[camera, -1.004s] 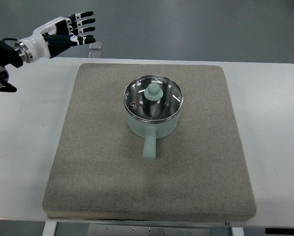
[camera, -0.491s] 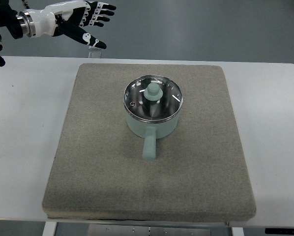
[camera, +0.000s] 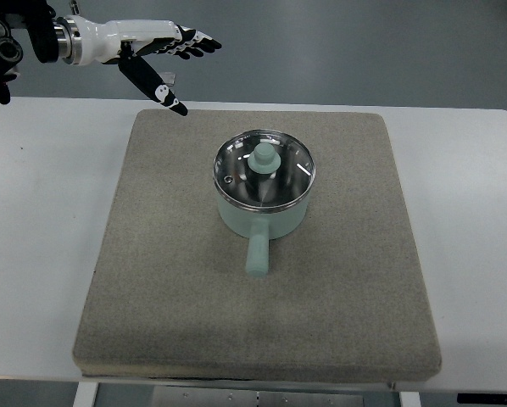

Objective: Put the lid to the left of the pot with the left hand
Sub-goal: 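Swing the left hand over the glass lid, fingers pointing down, then lower the left hand onto the lid around the green knob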

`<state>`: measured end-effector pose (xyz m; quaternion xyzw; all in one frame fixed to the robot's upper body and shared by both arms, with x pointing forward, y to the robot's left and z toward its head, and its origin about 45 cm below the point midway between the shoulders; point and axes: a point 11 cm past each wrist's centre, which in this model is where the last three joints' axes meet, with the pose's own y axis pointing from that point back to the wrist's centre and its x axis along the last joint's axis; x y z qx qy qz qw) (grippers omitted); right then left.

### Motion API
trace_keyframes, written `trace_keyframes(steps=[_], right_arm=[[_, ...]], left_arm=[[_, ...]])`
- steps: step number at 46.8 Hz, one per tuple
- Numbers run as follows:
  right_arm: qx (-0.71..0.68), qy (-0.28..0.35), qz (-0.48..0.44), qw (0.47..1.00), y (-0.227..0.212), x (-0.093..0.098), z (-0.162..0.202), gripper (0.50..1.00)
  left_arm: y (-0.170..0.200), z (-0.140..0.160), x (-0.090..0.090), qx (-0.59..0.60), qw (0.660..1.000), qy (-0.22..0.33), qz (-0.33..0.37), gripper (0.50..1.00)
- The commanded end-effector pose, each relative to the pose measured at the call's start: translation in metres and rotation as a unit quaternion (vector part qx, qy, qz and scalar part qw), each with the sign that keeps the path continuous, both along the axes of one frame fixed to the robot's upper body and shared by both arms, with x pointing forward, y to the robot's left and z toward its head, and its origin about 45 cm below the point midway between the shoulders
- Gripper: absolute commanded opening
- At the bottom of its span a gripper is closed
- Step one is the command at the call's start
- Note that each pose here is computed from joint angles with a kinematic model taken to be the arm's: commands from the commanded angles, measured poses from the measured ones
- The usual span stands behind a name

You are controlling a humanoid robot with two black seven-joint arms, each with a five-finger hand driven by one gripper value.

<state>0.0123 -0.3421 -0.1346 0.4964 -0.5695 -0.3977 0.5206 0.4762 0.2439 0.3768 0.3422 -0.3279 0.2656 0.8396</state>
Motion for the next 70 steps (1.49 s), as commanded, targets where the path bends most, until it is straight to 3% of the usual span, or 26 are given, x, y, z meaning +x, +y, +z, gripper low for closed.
trace_keyframes(steps=[1,10,21,32,51,70], right_arm=[[0.000,0.000,0.000,1.000,0.000,0.000,0.000,0.921],[0.000,0.000,0.000,1.000,0.000,0.000,0.000,0.921],[0.000,0.000,0.000,1.000,0.000,0.000,0.000,0.921],[0.000,0.000,0.000,1.000,0.000,0.000,0.000,0.921],[0.000,0.000,0.000,1.000,0.000,0.000,0.000,0.921],[0.000,0.000,0.000,1.000,0.000,0.000,0.000,0.921]], left_arm=[[-0.013,-0.002,-0.005,0.038,0.999,-0.008,-0.026,0.994],[-0.051,0.006,-0.025,0.083,0.991,-0.042,-0.098,0.994],[-0.079,0.020,-0.036,0.103,0.982,-0.066,-0.142,0.994],[-0.125,0.001,-0.042,0.180,0.959,-0.084,-0.201,0.994],[-0.127,0.002,-0.034,0.232,0.946,-0.113,-0.198,0.994],[-0.155,-0.010,-0.034,0.255,0.934,-0.124,-0.218,0.994]])
